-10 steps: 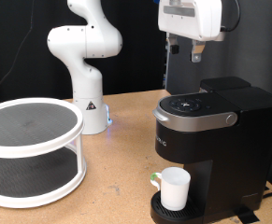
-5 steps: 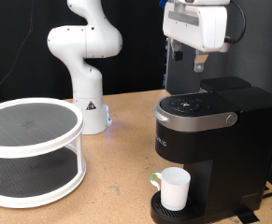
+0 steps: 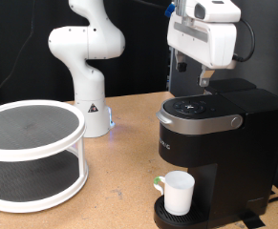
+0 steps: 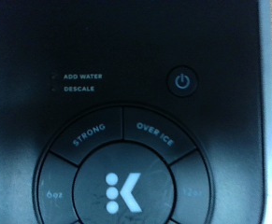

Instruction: Make a cup of coffee with the keurig machine

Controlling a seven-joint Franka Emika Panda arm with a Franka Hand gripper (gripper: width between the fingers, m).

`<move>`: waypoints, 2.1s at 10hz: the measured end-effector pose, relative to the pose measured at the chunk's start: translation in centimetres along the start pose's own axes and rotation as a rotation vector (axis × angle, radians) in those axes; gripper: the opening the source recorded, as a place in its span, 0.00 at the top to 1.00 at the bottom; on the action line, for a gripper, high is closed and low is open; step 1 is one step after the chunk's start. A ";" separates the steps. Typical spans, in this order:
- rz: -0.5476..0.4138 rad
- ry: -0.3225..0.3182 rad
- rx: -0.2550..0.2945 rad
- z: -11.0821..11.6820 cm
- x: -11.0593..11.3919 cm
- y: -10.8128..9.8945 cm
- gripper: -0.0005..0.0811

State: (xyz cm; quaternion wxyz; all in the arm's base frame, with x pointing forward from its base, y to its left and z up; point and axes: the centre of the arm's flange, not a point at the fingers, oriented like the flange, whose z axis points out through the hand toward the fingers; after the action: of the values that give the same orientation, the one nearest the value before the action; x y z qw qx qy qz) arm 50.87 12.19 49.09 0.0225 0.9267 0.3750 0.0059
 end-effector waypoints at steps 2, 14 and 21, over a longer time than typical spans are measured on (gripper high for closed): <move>0.001 0.006 -0.004 0.6 0.1 -0.1 0.05; 0.132 0.164 -0.076 4.5 -2.2 -0.7 0.99; 0.167 0.171 -0.082 5.1 -1.9 0.7 0.99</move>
State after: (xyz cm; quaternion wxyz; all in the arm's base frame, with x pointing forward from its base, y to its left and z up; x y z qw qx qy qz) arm 50.13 10.20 44.02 0.0279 0.9492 0.2963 0.1023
